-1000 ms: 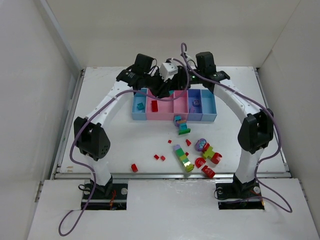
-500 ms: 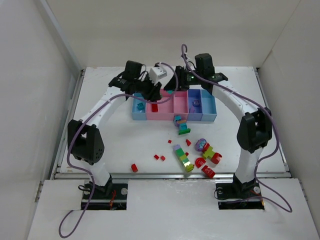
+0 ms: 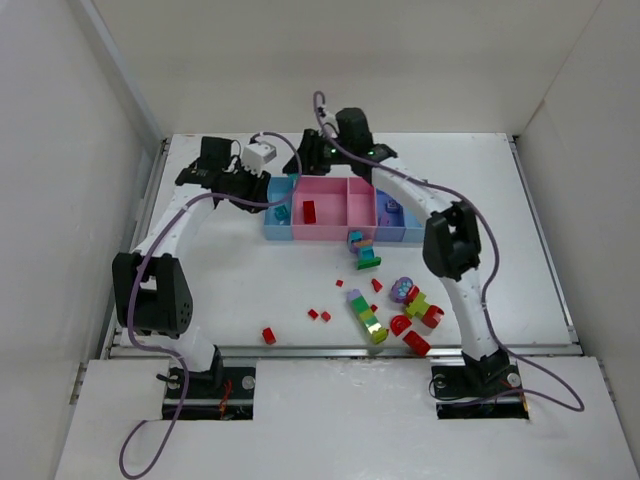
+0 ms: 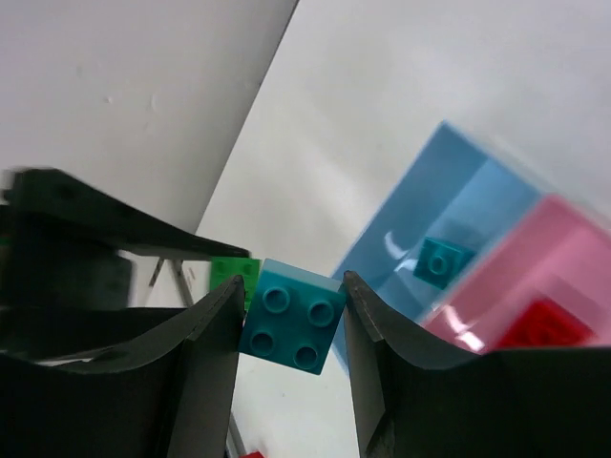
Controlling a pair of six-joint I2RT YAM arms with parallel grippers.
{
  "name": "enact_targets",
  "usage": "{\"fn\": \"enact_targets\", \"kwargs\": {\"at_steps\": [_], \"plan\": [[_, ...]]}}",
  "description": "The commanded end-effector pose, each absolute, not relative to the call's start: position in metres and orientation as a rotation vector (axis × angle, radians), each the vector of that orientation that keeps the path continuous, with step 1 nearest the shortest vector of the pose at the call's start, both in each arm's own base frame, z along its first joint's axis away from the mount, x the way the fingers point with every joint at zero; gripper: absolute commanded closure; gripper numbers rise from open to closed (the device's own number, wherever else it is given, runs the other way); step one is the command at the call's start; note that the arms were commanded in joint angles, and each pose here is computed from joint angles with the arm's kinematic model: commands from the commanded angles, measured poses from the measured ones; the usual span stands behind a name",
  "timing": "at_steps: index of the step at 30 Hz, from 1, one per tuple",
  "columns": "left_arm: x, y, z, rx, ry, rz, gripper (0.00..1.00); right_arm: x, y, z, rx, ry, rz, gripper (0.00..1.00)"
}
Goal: Sort the legos into containers by color
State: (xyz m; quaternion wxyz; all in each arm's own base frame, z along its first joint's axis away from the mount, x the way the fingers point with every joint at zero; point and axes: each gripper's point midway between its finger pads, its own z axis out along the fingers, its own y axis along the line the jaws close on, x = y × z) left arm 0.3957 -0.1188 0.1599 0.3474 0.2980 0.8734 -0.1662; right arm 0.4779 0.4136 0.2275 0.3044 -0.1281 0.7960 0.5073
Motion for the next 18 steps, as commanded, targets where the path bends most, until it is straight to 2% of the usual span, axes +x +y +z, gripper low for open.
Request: {"fn": "enact_targets", "kwargs": {"at_steps": [1, 8, 11, 14, 15, 18], "plan": [[0.402, -0.103, 0.184, 0.678, 2.206, -0.41, 1.0, 0.473, 0.447, 0.22, -0.405, 2.084, 1.43, 0.99], [0.407, -0.098, 0.189, 0.665, 2.181, -0.426, 1.0, 0.475, 0.462, 0.204, -0.425, 2.085, 1.496, 0.86], [0.406, -0.1, 0.189, 0.669, 2.177, -0.437, 1.0, 0.476, 0.463, 0.202, -0.415, 2.091, 1.501, 0.72], [0.409, -0.1, 0.187, 0.669, 2.177, -0.437, 1.0, 0.475, 0.465, 0.198, -0.427, 2.094, 1.528, 0.51], [0.409, -0.1, 0.187, 0.669, 2.177, -0.437, 1.0, 0.473, 0.466, 0.192, -0.433, 2.106, 1.538, 0.35], [0.408, -0.102, 0.187, 0.672, 2.174, -0.447, 1.0, 0.473, 0.466, 0.192, -0.424, 2.11, 1.544, 0.09]]}}
